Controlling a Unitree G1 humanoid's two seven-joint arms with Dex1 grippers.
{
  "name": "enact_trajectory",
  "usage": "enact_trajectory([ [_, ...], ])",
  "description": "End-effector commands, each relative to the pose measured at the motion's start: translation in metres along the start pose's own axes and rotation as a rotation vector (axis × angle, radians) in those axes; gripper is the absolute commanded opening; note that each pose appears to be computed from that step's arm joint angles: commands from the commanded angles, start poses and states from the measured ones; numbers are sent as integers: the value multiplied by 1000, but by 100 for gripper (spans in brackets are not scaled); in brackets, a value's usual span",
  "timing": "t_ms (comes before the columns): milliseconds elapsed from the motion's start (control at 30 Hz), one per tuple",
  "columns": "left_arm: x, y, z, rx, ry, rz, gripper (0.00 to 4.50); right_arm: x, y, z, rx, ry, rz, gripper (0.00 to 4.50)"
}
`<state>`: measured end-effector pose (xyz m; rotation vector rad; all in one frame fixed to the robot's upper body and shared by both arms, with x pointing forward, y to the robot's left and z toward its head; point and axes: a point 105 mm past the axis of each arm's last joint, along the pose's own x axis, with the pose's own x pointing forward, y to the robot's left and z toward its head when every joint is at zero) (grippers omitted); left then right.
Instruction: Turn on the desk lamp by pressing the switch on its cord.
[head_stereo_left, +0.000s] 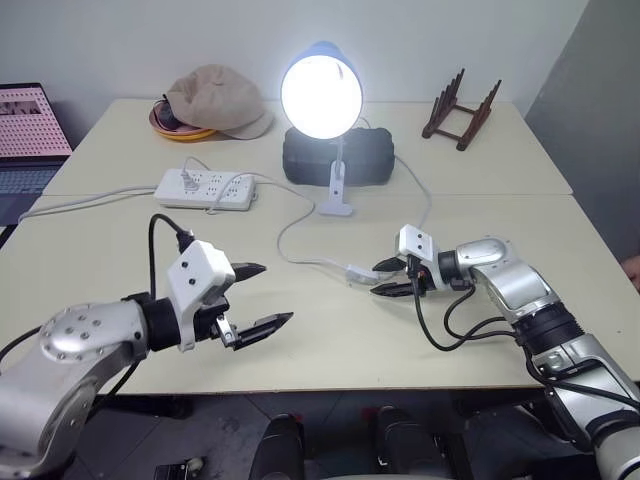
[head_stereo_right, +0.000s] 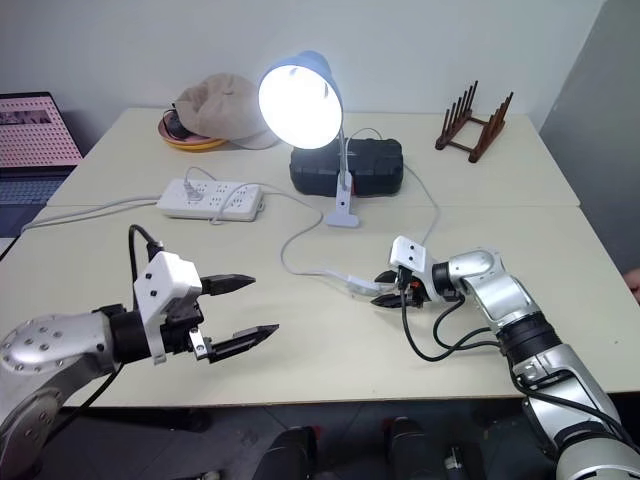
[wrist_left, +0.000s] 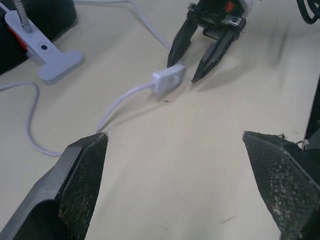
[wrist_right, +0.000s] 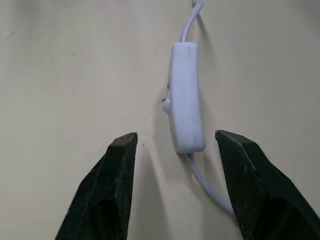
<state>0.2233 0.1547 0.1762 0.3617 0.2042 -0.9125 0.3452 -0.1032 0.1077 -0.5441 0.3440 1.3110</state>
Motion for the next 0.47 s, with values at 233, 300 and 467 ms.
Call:
enact_trajectory([
  [233,-15,2,8,23,12,129,450,-74,-27,19,8,39,26,449],
  [300,-11,8,9,18,20,147,450,-85,-25,14,126,50,96,449],
  [467,-6,20,24,42,-2,144,450,-94,-30,16,203,52,144,449],
])
